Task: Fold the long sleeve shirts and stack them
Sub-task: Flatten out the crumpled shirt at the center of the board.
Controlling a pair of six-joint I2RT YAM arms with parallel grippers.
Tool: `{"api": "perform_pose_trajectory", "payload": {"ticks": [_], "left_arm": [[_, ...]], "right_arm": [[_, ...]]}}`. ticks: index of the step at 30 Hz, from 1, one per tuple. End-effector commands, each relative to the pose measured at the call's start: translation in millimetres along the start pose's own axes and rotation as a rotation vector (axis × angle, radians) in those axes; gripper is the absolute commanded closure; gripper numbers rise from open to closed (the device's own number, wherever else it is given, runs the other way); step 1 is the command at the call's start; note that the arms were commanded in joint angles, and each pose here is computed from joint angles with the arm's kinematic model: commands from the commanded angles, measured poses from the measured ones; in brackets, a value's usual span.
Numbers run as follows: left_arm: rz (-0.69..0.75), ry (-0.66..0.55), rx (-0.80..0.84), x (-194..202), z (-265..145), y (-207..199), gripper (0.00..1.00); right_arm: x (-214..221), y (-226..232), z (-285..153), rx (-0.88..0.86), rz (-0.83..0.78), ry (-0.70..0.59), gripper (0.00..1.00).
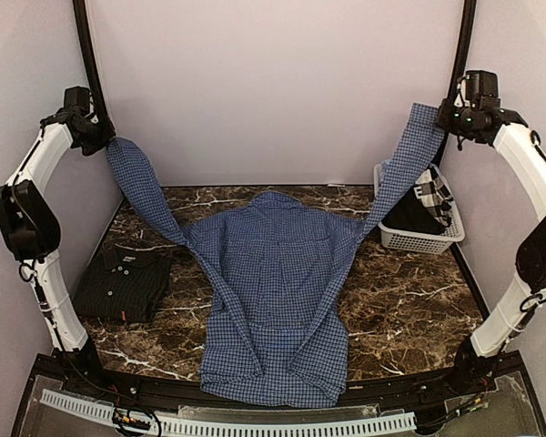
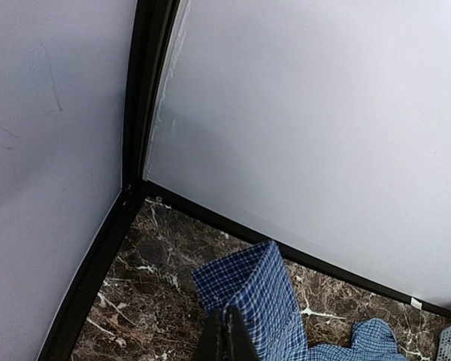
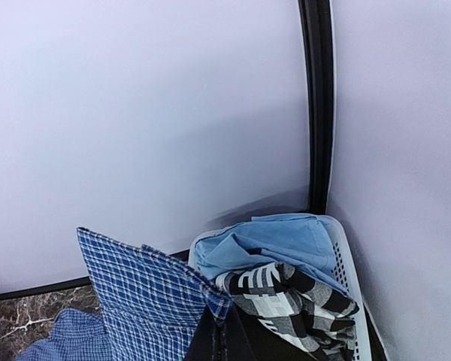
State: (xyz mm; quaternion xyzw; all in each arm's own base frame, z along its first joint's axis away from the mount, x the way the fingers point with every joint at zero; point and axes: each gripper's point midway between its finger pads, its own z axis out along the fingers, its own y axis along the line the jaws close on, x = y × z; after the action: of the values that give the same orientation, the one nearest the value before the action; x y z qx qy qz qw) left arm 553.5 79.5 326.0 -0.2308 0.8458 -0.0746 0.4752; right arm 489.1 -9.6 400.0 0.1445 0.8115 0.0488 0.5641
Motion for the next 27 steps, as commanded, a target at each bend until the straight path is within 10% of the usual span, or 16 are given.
{"api": "perform_pose_trajectory", "payload": {"ticks": [1,15,27], "left_arm": [[0.01,-0.065,-0.019,-28.4,-25.6,6.8,1.0],[-0.016,-0.078,0.057,-46.5,-22.5,-3.0,1.0],[0.114,0.284,0.254,138.0,9.0,-90.0,0.99]], "right_arm": [[-25.0,-16.1,-6.5,0.006,0.016,-0.044,1.0],[-29.3,-9.2,-6.1,-0.096,0.021,-0.021,1.0],[146.0,110.9,-12.9,-0.32,-0.133,0.25,1.0]]}}
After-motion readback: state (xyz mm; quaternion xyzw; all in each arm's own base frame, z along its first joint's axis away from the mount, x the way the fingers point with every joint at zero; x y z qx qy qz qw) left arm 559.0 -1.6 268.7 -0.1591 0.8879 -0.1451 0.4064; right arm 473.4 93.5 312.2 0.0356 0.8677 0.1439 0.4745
